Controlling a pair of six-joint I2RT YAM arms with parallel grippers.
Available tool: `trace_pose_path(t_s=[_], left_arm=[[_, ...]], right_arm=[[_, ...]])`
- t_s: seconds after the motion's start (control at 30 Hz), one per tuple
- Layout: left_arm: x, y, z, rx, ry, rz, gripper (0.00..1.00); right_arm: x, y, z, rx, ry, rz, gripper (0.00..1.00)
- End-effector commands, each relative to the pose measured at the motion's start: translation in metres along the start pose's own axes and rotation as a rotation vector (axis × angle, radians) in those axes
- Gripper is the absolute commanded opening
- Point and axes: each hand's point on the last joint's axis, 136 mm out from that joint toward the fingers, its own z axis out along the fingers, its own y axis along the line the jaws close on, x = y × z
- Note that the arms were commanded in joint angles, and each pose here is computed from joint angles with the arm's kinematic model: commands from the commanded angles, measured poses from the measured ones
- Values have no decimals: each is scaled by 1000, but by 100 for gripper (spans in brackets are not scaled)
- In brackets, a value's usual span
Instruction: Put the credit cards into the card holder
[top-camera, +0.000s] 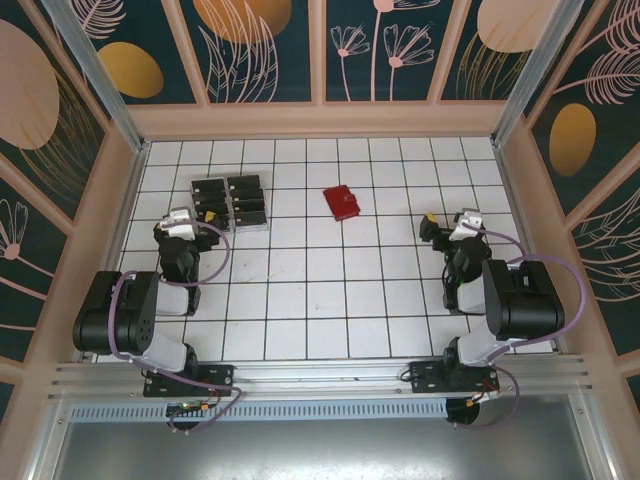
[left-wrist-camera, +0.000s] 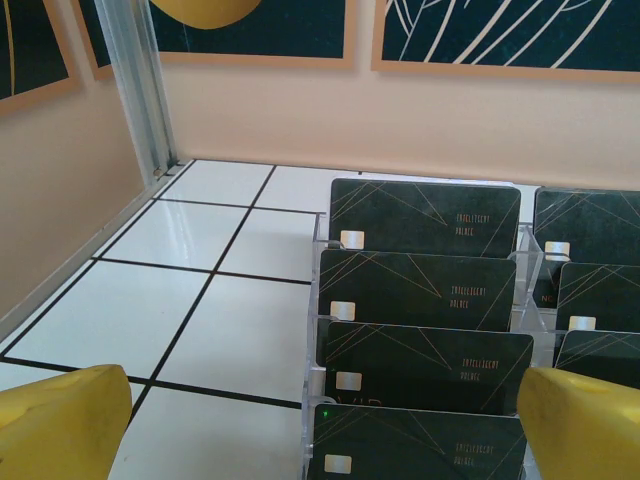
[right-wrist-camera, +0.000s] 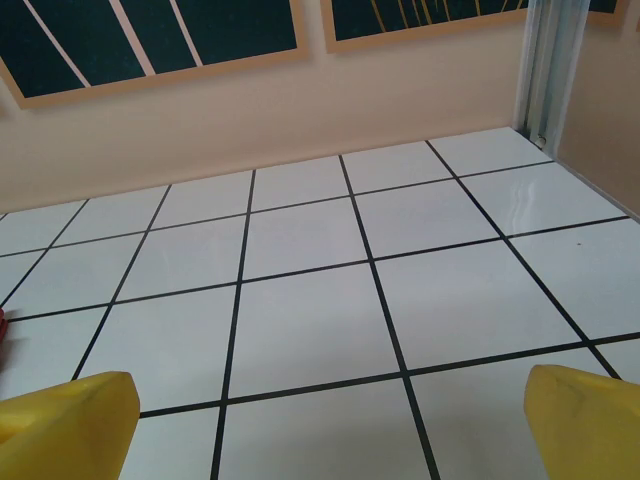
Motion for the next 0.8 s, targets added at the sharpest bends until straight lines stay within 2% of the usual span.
trace_pose_path(t_s=[0.0,0.67,0.77], left_arm=[[-9,-1,1,12,-34,-18,99],[-10,-1,1,12,-36,-17,99],[-10,-1,0,12,-41,-17,99]], right_arm=[[-8,3,3,-15,-28,-21,99],[-8,1,3,-40,-21,5,99],[-14,-1,-4,-33,-60,12,99]])
